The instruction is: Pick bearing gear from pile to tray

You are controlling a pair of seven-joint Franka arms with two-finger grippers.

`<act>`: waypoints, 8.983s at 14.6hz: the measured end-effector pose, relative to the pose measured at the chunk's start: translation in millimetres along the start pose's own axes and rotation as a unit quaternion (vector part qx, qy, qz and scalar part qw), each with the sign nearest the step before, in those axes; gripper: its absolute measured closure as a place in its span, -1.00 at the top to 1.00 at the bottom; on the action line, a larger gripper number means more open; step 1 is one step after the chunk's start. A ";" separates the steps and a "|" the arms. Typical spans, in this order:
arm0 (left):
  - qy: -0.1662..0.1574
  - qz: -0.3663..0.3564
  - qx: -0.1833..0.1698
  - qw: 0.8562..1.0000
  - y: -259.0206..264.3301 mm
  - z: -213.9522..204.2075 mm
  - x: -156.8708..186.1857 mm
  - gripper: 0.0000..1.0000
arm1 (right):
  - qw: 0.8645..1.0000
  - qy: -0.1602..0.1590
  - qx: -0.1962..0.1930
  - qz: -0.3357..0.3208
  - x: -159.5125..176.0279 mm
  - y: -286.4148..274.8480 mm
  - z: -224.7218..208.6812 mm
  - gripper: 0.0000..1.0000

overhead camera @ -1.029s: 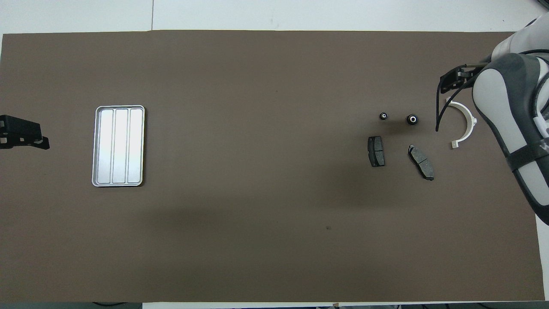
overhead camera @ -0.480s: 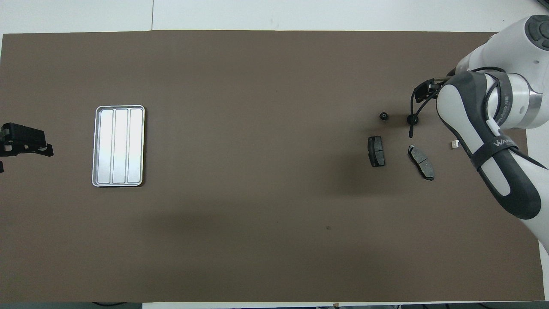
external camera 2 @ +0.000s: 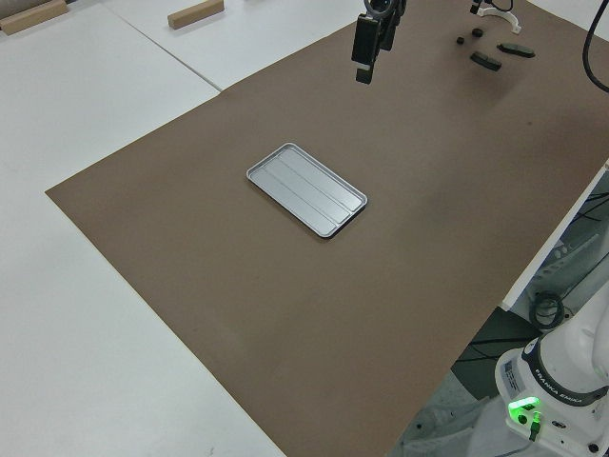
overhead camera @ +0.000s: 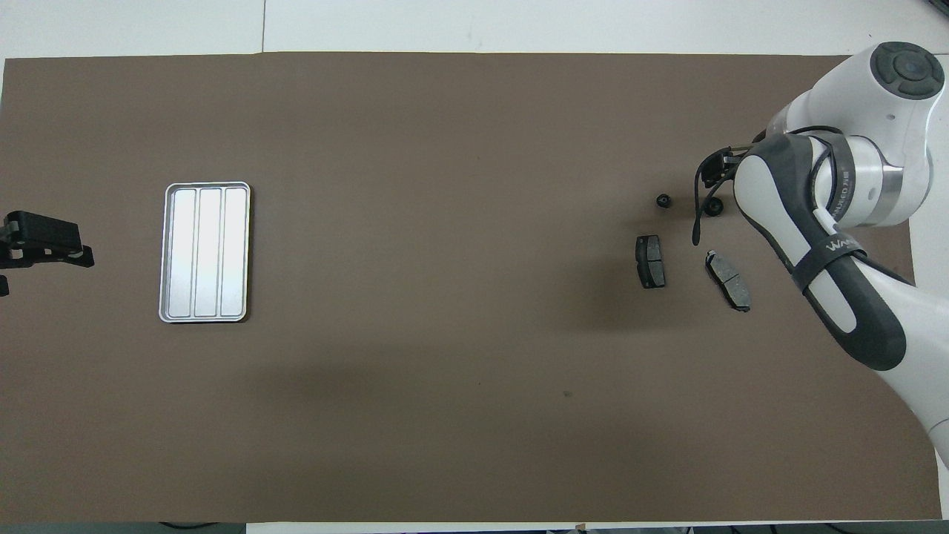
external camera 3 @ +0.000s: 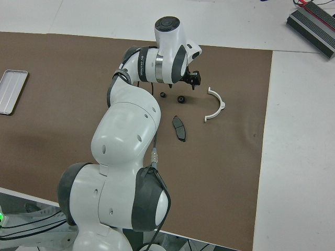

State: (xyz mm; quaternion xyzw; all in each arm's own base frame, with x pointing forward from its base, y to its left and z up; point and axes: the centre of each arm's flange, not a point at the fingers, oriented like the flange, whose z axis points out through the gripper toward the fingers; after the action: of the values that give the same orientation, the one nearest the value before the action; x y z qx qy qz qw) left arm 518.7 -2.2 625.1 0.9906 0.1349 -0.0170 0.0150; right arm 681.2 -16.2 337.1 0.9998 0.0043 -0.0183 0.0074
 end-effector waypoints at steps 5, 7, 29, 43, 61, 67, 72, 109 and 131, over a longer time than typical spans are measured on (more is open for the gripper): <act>-0.002 -0.018 0.000 1.000 -1.4 12.5 -3.2 1.00 | 1.000 0.007 0.000 -0.003 -7.6 -4.5 31.2 0.96; -0.004 -0.017 0.001 1.000 -0.9 15.6 -7.7 1.00 | 1.000 0.002 0.000 -0.003 -12.2 -4.7 41.8 1.00; 0.024 -0.040 -0.008 0.999 31.3 18.7 -13.1 1.00 | 1.000 0.018 0.000 -0.005 -2.0 -61.0 -56.3 -0.30; -0.006 -0.058 0.005 0.998 46.5 68.4 -15.9 1.00 | 0.999 0.037 0.015 0.026 -102.9 -399.8 -72.1 -0.30; 0.008 -0.072 -0.001 0.997 66.1 105.8 -19.1 1.00 | 0.999 0.043 0.023 0.021 -122.6 -440.9 44.1 -0.30; 0.016 -0.087 -0.005 0.996 68.2 113.7 -15.2 1.00 | 0.999 0.042 0.023 0.022 -122.5 -440.8 44.4 0.42; 0.016 -0.088 -0.006 0.996 96.7 133.1 -13.8 1.00 | 0.997 0.046 0.019 0.054 -94.3 -408.5 -4.1 0.60; 0.020 -0.145 -0.008 0.989 377.3 337.3 -91.3 1.00 | 0.998 0.043 0.014 -0.033 -29.3 -89.6 42.0 0.21; 0.019 -0.139 0.001 0.990 380.4 334.1 -94.6 -0.30 | 0.998 0.048 0.014 -0.047 -27.1 -81.4 47.9 -0.52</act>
State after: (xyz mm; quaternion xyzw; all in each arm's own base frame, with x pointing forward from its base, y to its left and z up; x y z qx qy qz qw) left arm 519.6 -405.3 304.5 0.9624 0.2713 0.0002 0.0085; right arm 651.7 64.2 289.1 0.9982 0.0516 0.0294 -0.0075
